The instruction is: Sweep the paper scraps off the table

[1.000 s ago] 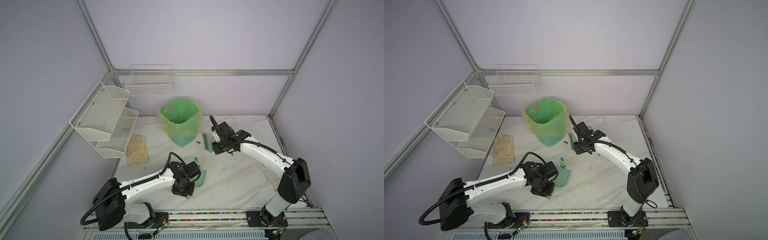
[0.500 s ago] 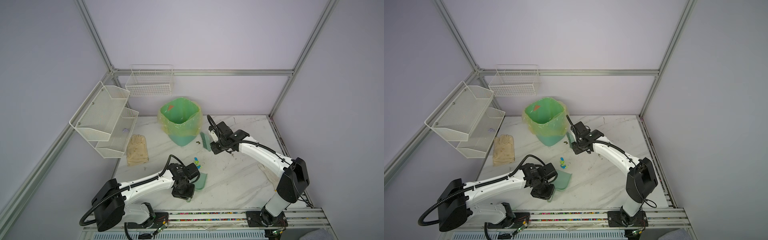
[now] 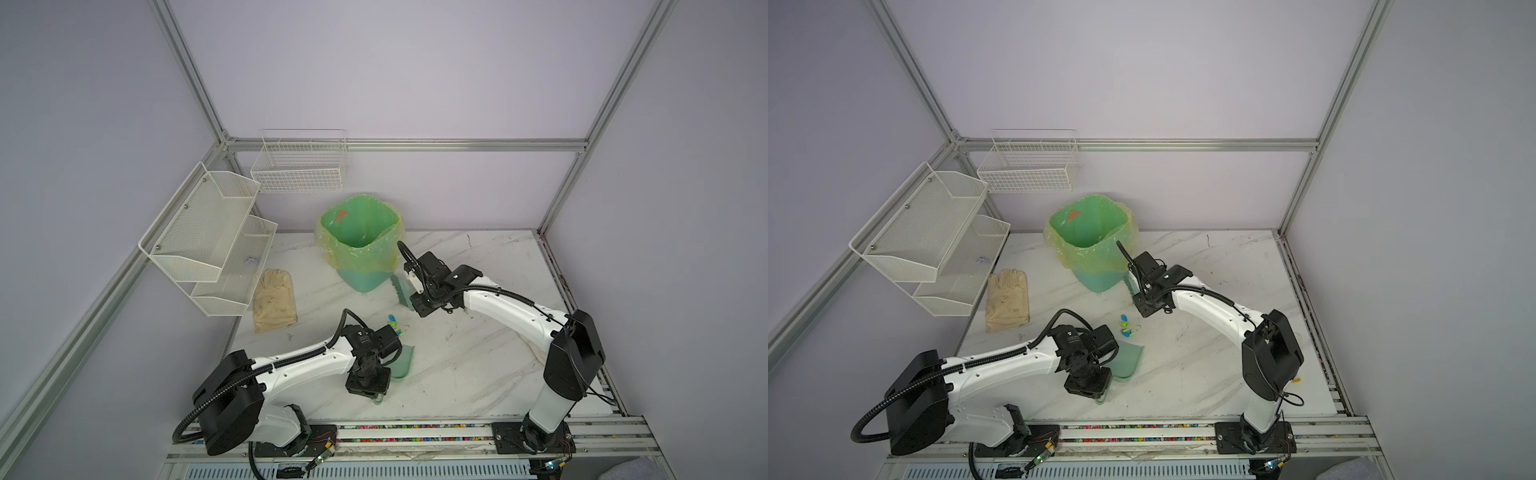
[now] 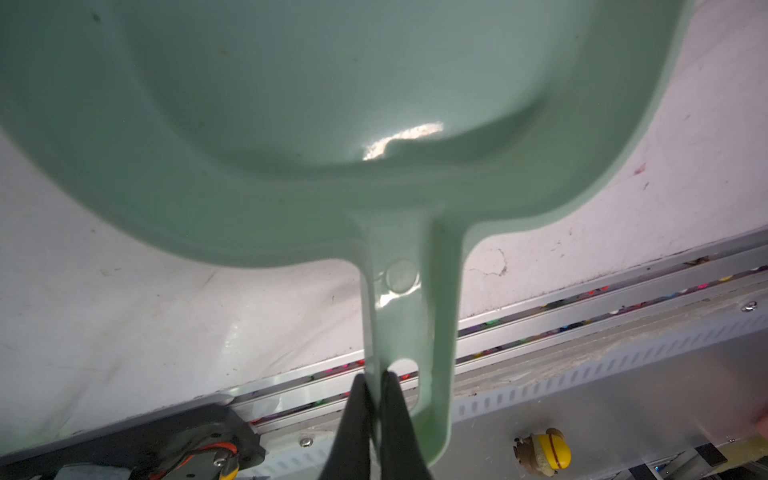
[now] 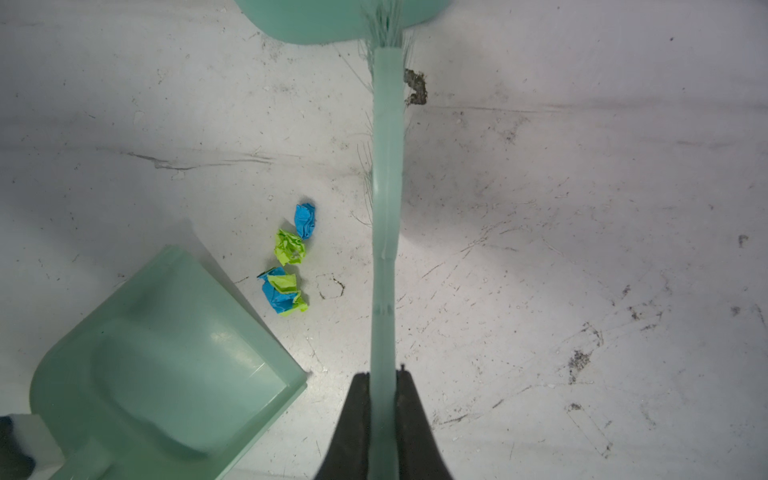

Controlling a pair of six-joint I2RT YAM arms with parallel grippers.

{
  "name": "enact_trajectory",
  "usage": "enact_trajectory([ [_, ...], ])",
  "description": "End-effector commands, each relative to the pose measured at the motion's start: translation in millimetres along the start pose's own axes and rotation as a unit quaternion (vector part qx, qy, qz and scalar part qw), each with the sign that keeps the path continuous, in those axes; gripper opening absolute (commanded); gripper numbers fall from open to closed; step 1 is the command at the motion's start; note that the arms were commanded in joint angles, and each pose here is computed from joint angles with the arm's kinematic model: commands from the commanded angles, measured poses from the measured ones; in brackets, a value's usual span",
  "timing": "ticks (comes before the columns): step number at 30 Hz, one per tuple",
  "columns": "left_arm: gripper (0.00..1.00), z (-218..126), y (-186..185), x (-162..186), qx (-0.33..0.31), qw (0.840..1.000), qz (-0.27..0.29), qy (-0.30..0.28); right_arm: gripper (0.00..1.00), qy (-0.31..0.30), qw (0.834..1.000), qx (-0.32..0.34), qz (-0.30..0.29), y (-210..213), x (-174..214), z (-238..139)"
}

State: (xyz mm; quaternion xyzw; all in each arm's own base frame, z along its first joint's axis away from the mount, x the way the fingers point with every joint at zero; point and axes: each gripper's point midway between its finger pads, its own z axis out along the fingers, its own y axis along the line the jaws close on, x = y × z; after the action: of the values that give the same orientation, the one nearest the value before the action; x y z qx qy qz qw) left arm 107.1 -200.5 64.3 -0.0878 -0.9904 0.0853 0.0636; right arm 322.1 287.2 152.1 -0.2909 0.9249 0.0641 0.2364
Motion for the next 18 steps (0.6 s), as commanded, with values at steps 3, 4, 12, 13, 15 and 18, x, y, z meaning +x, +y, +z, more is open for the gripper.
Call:
enact_trajectory([
  [3,0.0,2.2,6.6,-8.0,-0.003,1.0,-0.003,-0.004,0.0,-0.007,1.0,-0.012,-0.023,12.1,-8.7,3.5],
  [4,0.0,2.9,7.9,-9.7,-0.004,1.0,-0.004,-0.005,0.0,-0.007,1.0,-0.015,-0.025,14.9,-9.3,3.9],
  [12,0.0,13.1,10.3,-18.9,0.001,1.0,-0.019,0.0,0.0,0.014,0.998,-0.032,-0.047,32.5,2.6,11.0],
  [13,0.0,14.0,10.7,-19.4,-0.001,1.0,-0.019,0.002,0.0,0.016,0.998,-0.033,-0.048,35.1,5.1,10.1],
  [15,0.0,15.0,9.7,-20.2,-0.002,1.0,-0.018,0.004,0.0,0.014,0.998,-0.038,-0.046,40.3,9.8,6.5],
  [18,0.0,17.2,10.2,-20.2,-0.004,1.0,-0.018,0.007,0.0,0.018,0.998,-0.048,-0.042,47.2,20.7,3.8],
])
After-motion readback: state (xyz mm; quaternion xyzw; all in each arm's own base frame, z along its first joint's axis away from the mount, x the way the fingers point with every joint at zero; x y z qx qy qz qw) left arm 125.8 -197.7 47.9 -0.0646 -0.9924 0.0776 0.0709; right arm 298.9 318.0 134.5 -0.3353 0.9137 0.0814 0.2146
